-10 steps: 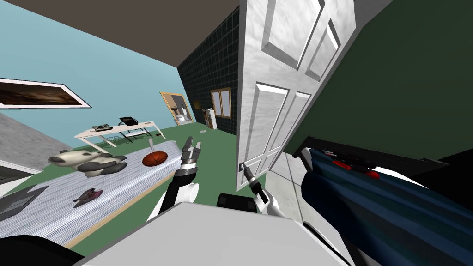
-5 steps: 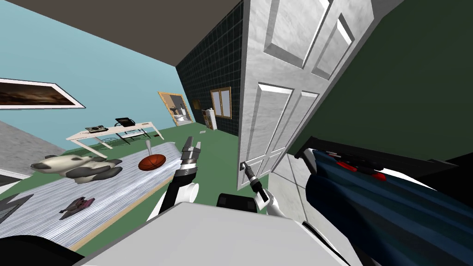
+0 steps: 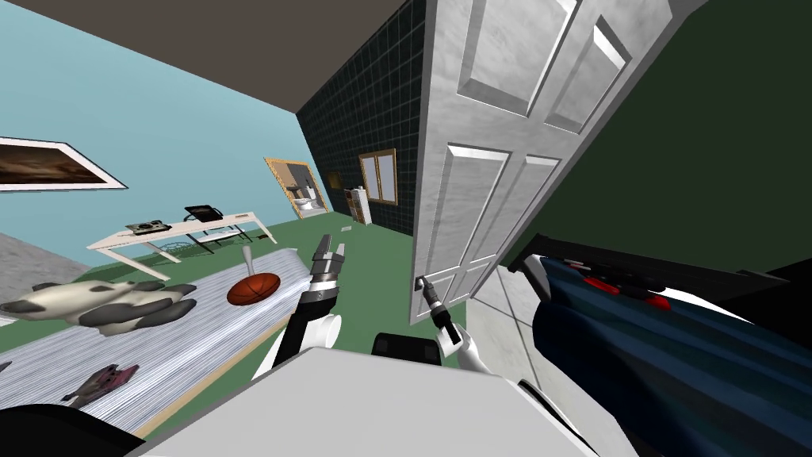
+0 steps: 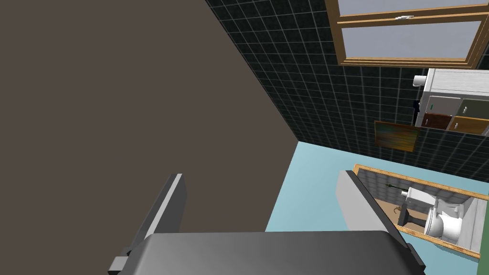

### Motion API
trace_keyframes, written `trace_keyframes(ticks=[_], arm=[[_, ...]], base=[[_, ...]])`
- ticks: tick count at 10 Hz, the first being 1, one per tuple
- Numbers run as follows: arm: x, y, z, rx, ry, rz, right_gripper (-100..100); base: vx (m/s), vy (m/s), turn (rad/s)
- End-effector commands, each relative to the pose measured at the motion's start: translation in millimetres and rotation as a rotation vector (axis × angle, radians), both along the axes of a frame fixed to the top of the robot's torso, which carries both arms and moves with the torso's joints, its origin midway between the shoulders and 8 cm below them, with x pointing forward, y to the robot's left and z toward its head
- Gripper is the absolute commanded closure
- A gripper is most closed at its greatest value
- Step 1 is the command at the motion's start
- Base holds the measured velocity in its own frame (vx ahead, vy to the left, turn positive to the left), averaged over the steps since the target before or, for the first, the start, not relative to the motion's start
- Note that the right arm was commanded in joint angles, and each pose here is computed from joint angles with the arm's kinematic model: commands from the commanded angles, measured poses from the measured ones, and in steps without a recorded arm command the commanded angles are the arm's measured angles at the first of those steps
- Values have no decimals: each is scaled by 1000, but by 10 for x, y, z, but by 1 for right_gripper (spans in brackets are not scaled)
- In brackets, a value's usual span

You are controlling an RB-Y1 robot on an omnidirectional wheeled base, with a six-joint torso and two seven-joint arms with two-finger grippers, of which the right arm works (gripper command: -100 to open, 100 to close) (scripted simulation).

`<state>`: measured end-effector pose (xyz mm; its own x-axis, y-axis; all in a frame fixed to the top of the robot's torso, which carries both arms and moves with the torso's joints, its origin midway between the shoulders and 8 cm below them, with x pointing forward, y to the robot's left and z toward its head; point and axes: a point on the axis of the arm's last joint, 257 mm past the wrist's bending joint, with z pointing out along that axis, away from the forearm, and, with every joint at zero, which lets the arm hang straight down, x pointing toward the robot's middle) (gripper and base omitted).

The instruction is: Push the door open

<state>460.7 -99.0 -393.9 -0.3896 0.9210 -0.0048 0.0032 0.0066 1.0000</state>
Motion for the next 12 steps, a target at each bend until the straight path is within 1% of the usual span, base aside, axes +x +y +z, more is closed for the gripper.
trace_keyframes(ticks=[1, 2, 3, 4, 6, 7, 8, 9, 12], arm=[[40, -37, 30, 6, -5, -20, 100], [22, -60, -2, 0, 0, -18, 100], [71, -166, 10, -1, -3, -48, 100], [82, -190, 12, 0, -3, -56, 100], [129, -306, 18, 1, -4, -93, 100], [141, -338, 20, 1, -5, -104, 100], [164, -401, 22, 2, -5, -124, 100], [174, -432, 23, 2, -5, -134, 100], [220, -584, 25, 5, -4, -184, 100]], base=[[93, 163, -40], [51, 66, -39], [110, 106, -55], [145, 134, -66], [181, 152, -50], [172, 132, -46], [152, 135, -38], [144, 150, -51], [167, 146, -61]])
